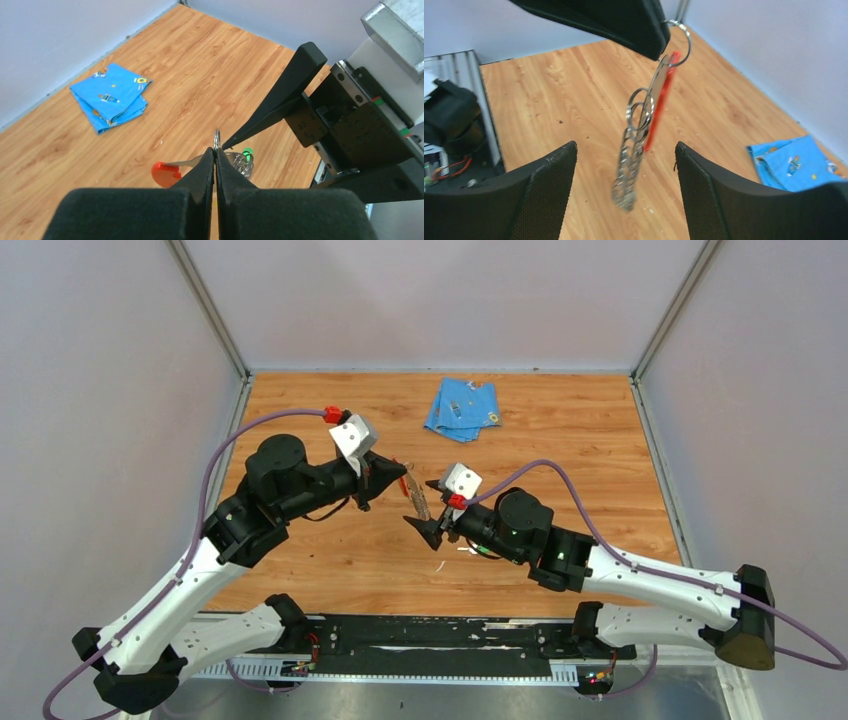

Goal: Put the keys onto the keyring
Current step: Adjust the keyring.

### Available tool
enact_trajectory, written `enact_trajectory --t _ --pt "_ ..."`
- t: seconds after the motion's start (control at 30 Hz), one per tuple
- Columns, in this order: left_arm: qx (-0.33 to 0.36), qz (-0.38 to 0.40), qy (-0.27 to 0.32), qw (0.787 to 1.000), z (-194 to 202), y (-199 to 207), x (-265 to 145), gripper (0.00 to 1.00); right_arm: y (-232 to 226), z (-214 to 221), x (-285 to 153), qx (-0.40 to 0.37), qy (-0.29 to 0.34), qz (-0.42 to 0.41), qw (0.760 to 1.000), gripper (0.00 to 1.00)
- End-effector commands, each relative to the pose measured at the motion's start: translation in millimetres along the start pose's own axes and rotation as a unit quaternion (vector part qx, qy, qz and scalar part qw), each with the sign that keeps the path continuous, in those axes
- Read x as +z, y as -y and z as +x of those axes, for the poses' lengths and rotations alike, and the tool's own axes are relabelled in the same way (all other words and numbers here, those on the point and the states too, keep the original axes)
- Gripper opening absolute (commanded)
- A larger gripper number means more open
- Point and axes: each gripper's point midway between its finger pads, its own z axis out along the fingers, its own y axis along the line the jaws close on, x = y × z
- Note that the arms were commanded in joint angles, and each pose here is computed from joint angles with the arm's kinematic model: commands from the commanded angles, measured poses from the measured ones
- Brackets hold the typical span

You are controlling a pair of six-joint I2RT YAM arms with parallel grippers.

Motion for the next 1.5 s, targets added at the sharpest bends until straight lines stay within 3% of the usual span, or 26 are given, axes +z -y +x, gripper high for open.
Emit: enact_trajectory --t 0.0,0.13,0.3,0.37,0.6,1.47 --pt "-0.031 -0.007 0.035 0.999 -25 2 -6 0.0 17 -17 10 -0.031 0.048 0.053 0.997 0.72" --pt "-0.047 -0.005 0.034 0.998 -23 4 -6 0.0 20 -18 16 -0.045 0.054 0.062 0.996 0.61" --pt "-0.059 -0.018 0.031 0.998 -21 0 -7 0.0 23 -21 13 -0.071 0.045 0.07 0.994 0.1" --pt "-0.064 -0.027 0.031 0.997 -21 -2 -8 0.0 24 -18 10 -0.085 0.033 0.073 0.993 0.01" --pt "-0.094 -0.04 0.024 0.994 -14 -7 -7 0.0 23 -15 6 -0.113 0.01 0.082 0.99 0.0" --pt "-0.074 -0.02 -0.084 0.993 40 -5 3 0.0 23 -15 4 -0.201 -0.045 0.09 0.974 0.01"
